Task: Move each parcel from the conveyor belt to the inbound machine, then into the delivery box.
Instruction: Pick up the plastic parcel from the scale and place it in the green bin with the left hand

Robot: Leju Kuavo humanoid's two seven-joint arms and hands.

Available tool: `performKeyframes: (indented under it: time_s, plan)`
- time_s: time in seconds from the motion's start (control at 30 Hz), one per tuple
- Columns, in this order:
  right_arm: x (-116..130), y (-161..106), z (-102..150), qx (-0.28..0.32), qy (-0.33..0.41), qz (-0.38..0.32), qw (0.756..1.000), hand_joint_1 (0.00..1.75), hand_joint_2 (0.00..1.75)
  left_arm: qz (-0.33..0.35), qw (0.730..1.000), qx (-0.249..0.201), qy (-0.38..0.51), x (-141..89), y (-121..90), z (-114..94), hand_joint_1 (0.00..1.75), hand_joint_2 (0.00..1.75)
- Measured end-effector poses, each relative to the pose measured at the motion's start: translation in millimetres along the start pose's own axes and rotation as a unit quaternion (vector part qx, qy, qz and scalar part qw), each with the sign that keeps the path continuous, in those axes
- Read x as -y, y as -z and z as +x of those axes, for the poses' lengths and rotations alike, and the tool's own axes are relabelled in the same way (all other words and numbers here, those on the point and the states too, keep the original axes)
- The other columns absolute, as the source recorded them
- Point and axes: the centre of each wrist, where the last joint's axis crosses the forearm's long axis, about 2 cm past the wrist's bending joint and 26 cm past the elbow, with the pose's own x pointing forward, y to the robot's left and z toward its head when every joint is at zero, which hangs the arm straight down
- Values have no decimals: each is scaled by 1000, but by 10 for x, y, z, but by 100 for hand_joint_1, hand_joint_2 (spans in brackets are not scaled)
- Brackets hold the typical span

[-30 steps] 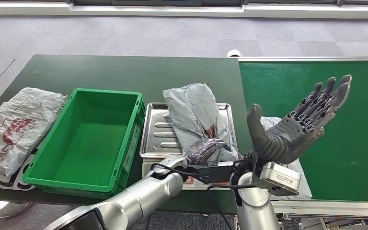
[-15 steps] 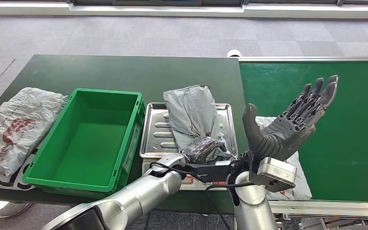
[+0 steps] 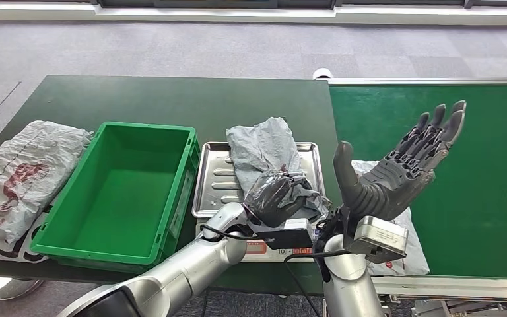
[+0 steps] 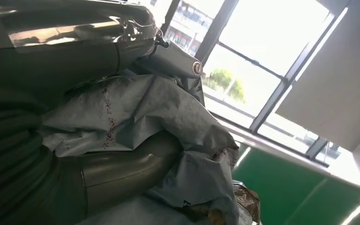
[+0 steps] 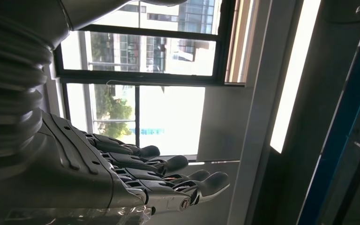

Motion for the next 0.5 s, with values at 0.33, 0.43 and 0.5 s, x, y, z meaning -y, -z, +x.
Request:
performKeyframes:
  time_s: [0.33,0.43,0.5]
  plan:
    - [13,-110,-29,-16,-5,8,1000,0,175,262,962,22,71,-494,-180,137,175,175]
    - [20,-174,-40,-25,-8,11,1000,0,175,294,953,13,66,-553,-307,60,175,175]
    - [26,-215,-46,-31,-10,14,999,0,175,307,949,3,65,-579,-376,12,175,175]
